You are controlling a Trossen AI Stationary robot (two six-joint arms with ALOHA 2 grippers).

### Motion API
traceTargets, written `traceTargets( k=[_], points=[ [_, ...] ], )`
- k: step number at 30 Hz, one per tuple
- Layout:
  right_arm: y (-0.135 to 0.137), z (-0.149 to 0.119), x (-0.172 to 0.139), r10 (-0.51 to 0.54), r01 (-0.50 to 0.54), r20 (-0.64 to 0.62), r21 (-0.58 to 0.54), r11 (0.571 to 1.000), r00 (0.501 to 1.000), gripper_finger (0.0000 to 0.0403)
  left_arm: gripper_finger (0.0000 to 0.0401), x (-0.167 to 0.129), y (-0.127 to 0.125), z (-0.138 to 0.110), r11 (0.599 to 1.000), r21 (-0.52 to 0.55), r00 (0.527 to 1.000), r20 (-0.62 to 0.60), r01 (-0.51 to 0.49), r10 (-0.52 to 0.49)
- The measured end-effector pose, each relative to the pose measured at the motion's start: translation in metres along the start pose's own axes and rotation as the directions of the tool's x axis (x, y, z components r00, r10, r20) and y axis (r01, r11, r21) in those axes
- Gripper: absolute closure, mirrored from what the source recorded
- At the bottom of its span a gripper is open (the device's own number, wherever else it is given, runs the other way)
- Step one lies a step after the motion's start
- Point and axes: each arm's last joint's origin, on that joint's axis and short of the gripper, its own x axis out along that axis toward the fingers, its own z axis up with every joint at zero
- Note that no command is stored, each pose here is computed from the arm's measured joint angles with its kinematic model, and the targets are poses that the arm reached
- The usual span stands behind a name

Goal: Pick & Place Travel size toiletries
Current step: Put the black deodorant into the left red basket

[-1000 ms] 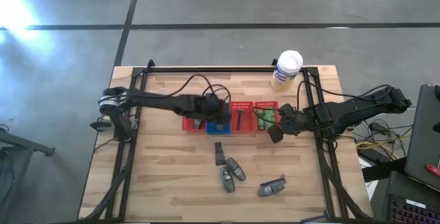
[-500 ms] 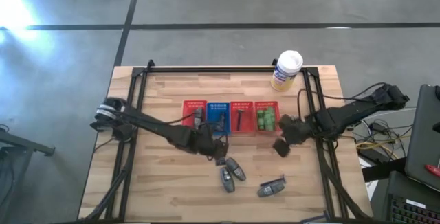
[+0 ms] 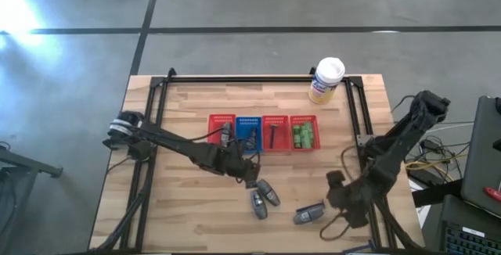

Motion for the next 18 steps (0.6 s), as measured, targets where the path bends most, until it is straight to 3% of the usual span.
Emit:
traceTargets(
  k=[18],
  points=[
    [0.037,0.029,0.089,-0.175,0.167,-0.164,-0.064,0.984,0.971,0.0072,0.0210,0.000,0.000,0.000,0.991,0.131,1.000,-0.014,0.009,-0.007]
  ],
)
